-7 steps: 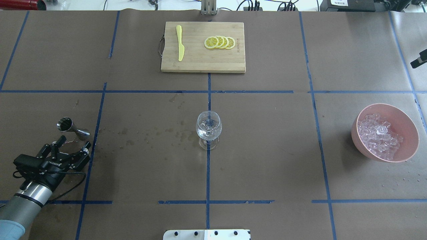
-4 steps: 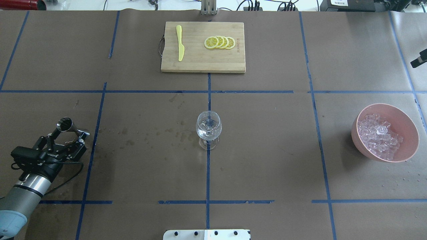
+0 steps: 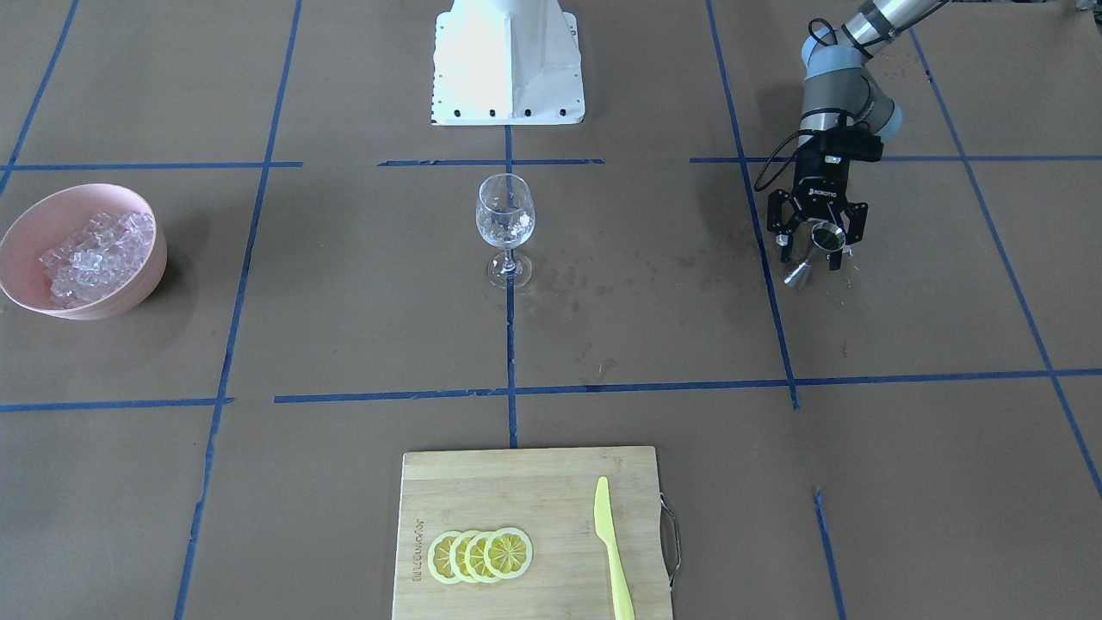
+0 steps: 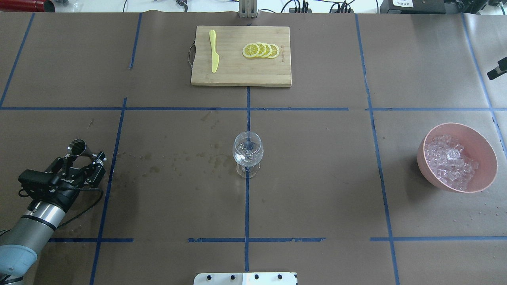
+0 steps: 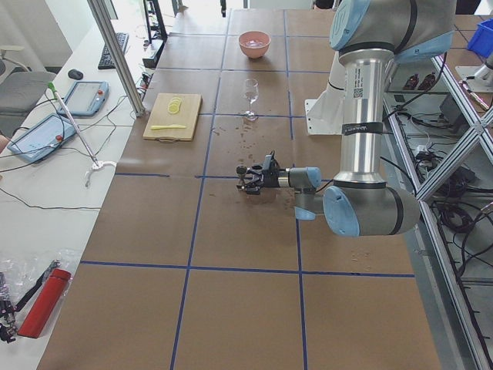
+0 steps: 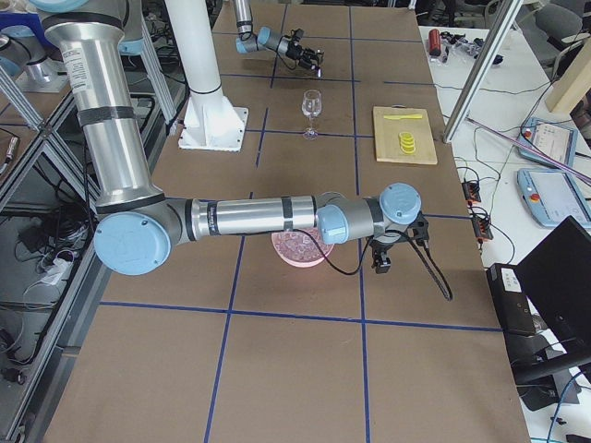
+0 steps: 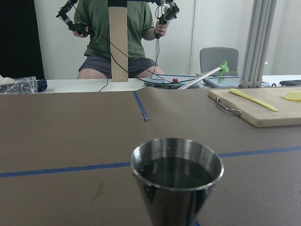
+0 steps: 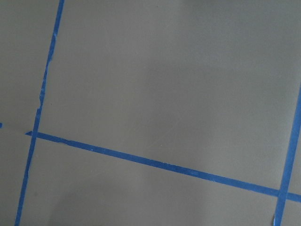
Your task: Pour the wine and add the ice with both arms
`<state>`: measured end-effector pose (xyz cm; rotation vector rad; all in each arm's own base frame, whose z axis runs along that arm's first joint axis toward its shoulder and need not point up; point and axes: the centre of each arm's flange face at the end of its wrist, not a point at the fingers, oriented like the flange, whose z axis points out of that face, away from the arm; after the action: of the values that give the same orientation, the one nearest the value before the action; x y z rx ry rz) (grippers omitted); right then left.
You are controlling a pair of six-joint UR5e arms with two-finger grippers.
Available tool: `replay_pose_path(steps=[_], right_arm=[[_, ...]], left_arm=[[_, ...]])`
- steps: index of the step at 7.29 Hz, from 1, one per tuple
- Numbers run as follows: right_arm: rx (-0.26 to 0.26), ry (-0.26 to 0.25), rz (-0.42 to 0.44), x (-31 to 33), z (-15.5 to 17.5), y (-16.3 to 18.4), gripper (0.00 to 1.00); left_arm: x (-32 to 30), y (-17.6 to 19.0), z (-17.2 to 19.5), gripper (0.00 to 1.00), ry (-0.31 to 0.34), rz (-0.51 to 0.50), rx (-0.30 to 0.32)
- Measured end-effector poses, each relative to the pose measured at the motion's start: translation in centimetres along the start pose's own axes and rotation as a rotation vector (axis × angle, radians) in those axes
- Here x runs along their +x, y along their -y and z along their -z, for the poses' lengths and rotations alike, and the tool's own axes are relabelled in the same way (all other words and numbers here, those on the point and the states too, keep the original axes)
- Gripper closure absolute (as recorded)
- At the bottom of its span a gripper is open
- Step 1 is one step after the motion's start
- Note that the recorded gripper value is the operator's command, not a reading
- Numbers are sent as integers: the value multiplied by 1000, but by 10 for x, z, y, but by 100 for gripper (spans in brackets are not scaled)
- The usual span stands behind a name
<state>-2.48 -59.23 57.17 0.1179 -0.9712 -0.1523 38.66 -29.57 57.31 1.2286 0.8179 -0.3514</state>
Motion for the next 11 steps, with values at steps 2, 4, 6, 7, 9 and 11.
replay_pose_path(steps=[2, 4, 6, 7, 9, 11], right_arm=[[0, -2, 1, 0, 0, 1, 0], [-1, -4, -1, 1, -1, 0, 0], [-1, -4, -1, 1, -1, 0, 0], [-1, -3, 0, 0, 0, 1, 0], [2, 0, 4, -2, 1, 2, 0], [5, 2, 8, -4, 2, 4, 0]], left_arm=[[-3, 3, -5, 51, 2, -6, -6], [1, 6, -10, 100, -10, -17, -15], [7, 12, -16, 100, -34, -10, -33], [8, 20, -19, 100, -35, -10, -26], [23, 59, -28, 100, -66, -21, 12], [46, 101, -34, 100, -104, -61, 64]])
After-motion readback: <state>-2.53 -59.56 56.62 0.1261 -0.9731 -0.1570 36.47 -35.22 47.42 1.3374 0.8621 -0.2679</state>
